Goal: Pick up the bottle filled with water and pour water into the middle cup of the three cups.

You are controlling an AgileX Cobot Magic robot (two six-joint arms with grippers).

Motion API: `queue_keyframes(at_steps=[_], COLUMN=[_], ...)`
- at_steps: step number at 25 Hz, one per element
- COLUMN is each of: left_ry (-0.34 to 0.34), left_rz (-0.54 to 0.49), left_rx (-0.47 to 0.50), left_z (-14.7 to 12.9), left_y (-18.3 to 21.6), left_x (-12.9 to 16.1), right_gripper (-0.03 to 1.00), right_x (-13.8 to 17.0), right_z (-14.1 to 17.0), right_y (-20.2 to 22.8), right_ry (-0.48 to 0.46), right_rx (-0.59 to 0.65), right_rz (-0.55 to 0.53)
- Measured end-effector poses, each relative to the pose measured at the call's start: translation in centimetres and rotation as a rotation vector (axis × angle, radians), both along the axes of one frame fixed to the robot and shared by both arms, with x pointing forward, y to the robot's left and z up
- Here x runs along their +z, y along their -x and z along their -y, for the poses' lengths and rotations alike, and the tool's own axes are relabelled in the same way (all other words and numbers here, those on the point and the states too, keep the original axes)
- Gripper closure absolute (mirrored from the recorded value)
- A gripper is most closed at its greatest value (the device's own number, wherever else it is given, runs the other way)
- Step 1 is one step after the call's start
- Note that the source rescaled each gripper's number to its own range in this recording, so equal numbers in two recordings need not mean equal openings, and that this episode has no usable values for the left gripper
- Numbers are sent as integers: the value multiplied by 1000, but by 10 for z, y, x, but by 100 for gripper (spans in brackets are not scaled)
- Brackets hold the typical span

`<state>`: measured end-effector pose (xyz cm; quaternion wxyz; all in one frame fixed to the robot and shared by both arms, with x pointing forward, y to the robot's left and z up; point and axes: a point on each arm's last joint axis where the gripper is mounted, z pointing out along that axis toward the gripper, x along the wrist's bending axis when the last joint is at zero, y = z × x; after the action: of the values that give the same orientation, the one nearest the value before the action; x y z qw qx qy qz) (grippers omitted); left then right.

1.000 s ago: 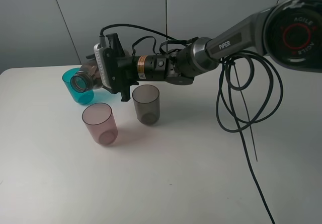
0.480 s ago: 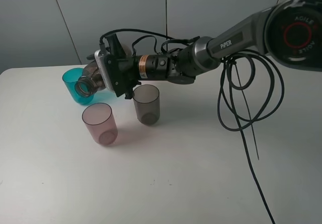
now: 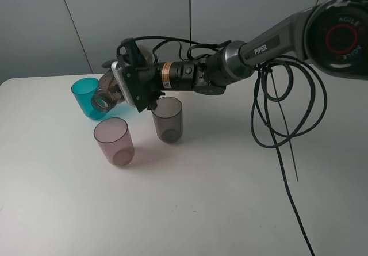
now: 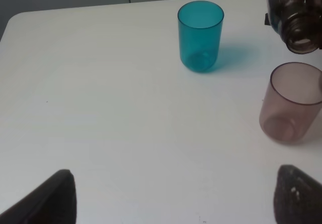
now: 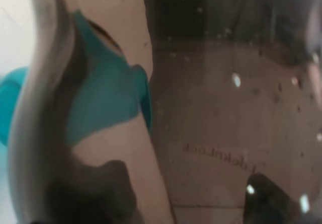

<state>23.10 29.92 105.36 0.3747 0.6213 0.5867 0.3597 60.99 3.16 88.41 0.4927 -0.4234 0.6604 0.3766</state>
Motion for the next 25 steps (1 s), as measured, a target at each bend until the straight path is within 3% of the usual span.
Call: queue_keyframes(at_steps=[25], left_ry=[2], left_rz=[0], left_rx=[1], left_z=[0], left_y=[0], left_x=[0], right_gripper=[97], right_x=[0], right_z=[0], right_y=[0], right_ry=[35], right_rx=[25], right_rz=[98])
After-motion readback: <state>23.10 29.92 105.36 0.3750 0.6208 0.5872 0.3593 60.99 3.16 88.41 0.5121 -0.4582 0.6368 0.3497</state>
